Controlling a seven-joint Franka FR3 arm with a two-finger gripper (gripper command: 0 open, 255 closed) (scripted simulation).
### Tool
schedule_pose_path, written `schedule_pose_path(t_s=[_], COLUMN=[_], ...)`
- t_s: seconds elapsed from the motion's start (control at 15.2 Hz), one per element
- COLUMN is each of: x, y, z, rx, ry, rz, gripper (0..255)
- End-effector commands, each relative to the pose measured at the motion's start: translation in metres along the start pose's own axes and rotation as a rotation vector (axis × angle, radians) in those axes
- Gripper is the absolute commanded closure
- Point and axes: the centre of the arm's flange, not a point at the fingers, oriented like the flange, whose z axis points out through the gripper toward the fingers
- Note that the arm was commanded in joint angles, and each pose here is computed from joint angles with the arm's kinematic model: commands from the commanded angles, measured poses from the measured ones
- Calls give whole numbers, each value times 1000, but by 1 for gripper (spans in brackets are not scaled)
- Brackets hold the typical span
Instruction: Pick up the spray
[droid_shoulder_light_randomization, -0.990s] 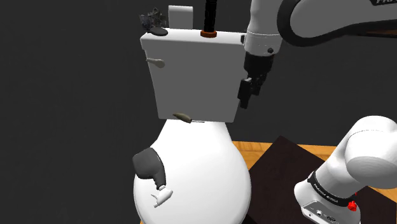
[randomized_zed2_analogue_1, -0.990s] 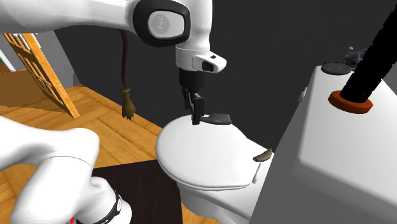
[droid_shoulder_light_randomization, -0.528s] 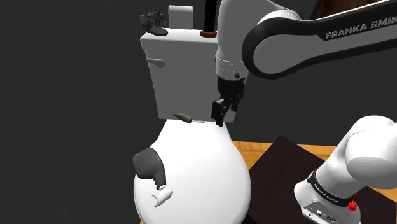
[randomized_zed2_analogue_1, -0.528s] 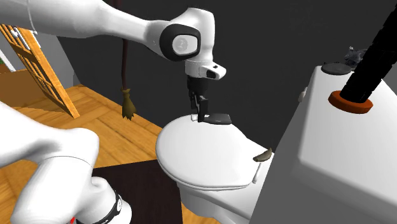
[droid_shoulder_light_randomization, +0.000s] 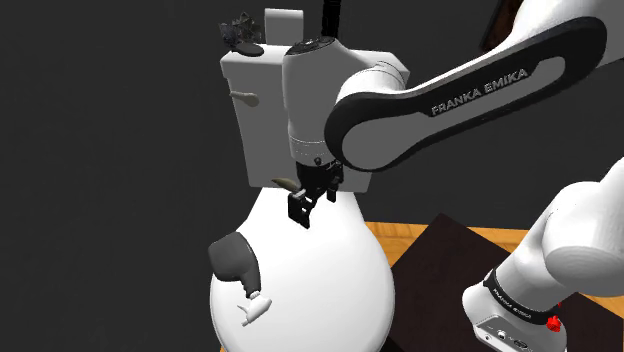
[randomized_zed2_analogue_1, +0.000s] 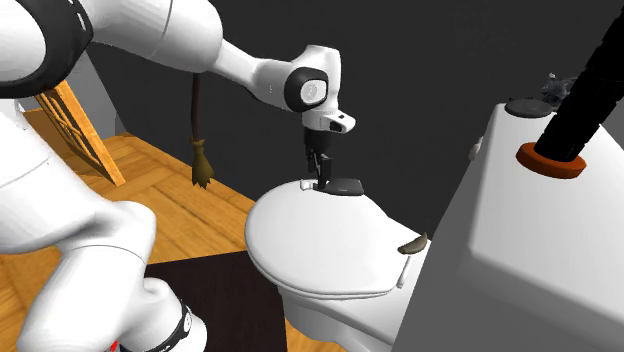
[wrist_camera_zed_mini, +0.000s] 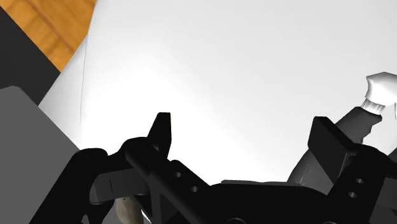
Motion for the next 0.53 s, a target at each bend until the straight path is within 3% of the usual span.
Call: schedule_pose_path(t_s=[0.0, 0.46], x=[12, 53], y=[-21, -91], z=[15, 65], rx=[-4, -22], ry=[-1, -5], rz=[5, 18], gripper=[0, 0])
